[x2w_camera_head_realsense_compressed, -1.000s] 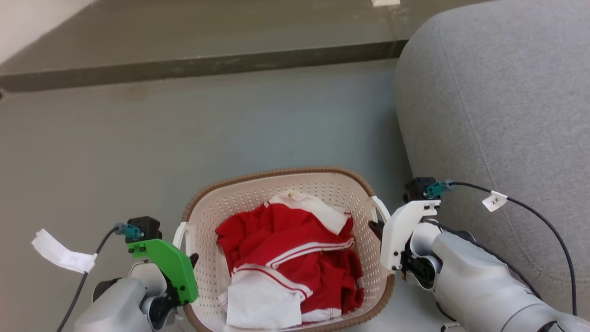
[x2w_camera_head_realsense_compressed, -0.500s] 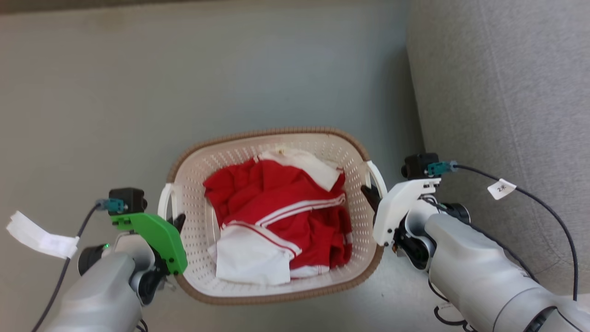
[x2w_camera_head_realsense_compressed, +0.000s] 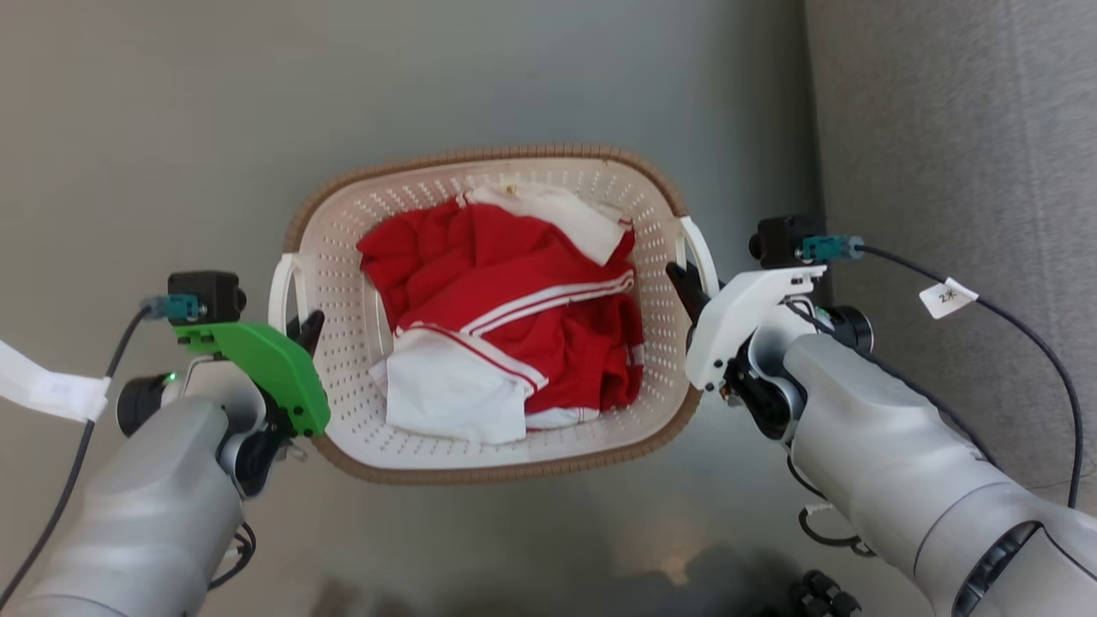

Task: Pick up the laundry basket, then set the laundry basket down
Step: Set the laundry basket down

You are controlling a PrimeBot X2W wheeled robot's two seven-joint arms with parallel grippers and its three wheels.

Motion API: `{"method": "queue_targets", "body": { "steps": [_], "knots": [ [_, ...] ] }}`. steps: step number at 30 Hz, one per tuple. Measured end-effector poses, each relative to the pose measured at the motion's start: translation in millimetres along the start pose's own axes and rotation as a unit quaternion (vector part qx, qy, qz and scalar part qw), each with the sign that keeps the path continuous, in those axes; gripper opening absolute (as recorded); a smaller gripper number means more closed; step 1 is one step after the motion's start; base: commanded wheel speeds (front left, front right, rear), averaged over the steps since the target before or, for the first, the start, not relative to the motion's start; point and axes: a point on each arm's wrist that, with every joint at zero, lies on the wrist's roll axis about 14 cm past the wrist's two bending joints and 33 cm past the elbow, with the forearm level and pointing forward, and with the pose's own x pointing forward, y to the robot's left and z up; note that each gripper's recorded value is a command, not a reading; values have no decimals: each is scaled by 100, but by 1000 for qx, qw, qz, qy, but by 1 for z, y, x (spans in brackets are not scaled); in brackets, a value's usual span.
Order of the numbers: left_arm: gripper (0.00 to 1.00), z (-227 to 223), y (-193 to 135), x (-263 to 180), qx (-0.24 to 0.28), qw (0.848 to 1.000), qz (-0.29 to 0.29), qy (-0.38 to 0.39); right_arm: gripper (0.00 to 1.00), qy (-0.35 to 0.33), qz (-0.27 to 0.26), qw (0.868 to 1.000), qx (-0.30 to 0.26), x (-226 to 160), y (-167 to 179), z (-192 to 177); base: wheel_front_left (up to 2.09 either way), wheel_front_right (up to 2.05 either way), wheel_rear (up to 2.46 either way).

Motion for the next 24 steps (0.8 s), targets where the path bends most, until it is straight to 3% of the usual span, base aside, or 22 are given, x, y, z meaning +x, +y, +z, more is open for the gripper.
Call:
{"method": "queue_targets", "body": {
  "steps": [11,24],
  "knots": [
    [0,7,25,38,2,1000,4,-11,0,-7,-6,1000,4,44,-15,5,0,0,0],
    [0,-22,50,63,4,1000,9,4,0,22,-10,1000,19,73,-29,-25,0,0,0]
  ]
}}
